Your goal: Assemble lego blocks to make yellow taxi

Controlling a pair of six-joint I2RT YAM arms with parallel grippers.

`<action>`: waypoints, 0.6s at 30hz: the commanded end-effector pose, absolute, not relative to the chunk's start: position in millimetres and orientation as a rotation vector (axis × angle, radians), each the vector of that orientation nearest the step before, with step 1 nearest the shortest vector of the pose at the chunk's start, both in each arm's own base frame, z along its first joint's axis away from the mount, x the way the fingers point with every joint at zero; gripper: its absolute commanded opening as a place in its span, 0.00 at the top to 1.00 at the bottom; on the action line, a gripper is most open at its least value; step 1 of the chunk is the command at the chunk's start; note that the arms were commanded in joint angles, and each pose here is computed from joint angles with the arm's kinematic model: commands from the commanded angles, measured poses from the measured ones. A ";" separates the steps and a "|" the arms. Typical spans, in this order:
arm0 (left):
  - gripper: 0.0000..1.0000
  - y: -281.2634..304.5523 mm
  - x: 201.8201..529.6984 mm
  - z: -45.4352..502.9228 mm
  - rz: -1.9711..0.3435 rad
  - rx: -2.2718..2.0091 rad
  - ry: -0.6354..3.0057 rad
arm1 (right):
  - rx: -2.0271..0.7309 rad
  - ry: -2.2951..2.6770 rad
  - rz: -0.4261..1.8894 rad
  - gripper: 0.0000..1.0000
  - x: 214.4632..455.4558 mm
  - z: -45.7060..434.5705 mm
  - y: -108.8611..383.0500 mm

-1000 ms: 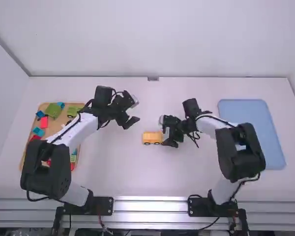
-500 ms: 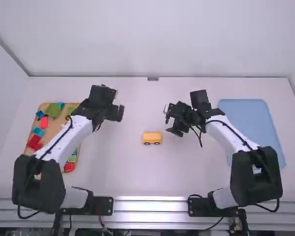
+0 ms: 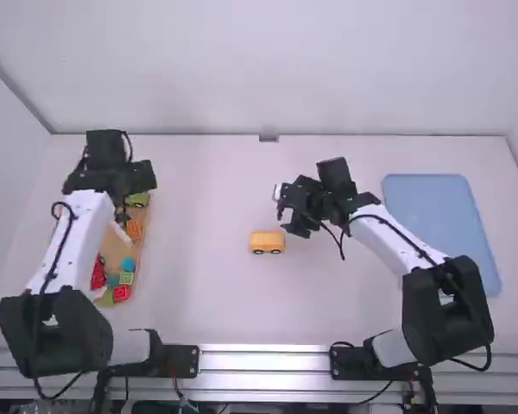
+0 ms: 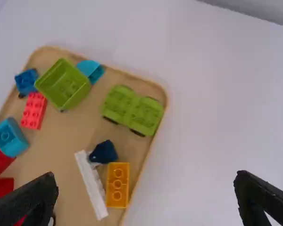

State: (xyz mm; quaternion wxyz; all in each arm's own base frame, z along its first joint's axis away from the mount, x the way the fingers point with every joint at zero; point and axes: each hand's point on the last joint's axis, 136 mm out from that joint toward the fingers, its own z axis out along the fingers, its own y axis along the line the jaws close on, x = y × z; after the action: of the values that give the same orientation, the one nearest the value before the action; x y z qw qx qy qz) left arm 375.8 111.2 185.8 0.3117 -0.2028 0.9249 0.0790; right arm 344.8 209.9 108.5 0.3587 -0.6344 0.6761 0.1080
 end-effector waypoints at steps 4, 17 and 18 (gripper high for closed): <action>0.05 124.4 375.4 144.1 0.036 -0.647 2.606 | -1.639 1.695 0.233 0.02 348.2 122.0 219.3; 0.36 126.1 361.4 56.3 0.049 -0.698 2.913 | -1.658 1.655 0.233 0.02 345.6 124.8 229.2; 0.37 125.8 359.9 53.6 0.049 -0.699 2.917 | -1.658 1.654 0.232 0.02 345.8 124.9 229.2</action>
State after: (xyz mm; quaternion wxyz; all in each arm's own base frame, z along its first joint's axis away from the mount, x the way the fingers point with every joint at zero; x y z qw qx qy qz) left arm 362.3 127.4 55.2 0.0749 -0.2377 0.9683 0.0162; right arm 342.5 227.4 112.2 0.3696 -0.6511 0.6558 0.0969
